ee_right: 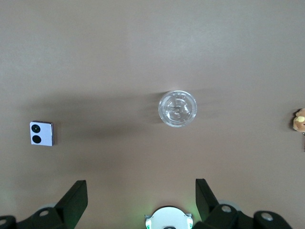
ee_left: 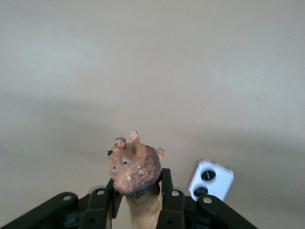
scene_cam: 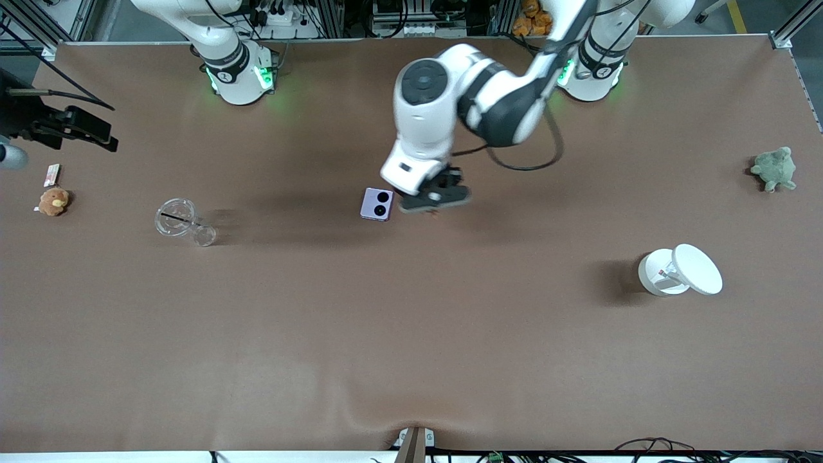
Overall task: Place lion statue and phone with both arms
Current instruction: 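Carry the figurine toward the lamp while the right gripper reaches the phone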
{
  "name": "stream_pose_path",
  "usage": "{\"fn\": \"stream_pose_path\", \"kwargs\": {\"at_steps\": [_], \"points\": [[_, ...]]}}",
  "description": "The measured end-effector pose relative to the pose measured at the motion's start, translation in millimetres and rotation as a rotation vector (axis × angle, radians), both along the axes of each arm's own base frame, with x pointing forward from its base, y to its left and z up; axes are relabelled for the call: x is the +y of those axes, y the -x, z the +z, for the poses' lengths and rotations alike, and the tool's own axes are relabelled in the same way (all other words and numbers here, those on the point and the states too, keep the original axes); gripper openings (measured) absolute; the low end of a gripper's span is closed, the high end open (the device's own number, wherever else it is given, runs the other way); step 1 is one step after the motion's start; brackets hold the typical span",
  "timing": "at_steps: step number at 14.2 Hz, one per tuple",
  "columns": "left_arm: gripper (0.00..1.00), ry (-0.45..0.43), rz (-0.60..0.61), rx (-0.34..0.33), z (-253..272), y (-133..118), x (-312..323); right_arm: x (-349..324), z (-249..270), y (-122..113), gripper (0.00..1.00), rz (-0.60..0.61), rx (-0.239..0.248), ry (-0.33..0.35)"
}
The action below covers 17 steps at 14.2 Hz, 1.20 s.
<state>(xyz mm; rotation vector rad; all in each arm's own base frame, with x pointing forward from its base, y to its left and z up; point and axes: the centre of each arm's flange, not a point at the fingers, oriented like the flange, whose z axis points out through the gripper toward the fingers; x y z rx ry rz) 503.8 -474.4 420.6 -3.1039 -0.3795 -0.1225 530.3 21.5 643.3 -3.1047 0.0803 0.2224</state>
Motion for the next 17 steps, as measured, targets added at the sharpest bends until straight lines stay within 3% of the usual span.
{"fn": "stream_pose_path", "kwargs": {"at_steps": [3,6,8,11,14,17], "points": [[0.36,-0.039,0.128,-0.038,6,-50,65,38,-19,-5,1.0,0.067,0.036,0.003],[0.36,-0.092,0.196,-0.027,-14,-88,125,87,-41,-9,1.0,0.071,0.074,0.012],[0.36,-0.135,0.149,0.017,-42,-111,167,126,-60,-10,1.0,0.014,0.094,0.015],[0.36,-0.193,0.024,0.102,-90,-135,223,186,-96,-9,1.0,-0.012,0.076,0.021],[0.36,-0.225,-0.12,0.169,-120,-151,270,236,-139,0,1.0,-0.051,0.044,0.011],[0.36,-0.329,-0.266,0.226,-153,-158,301,292,-192,14,1.0,-0.113,0.044,0.02]]}}
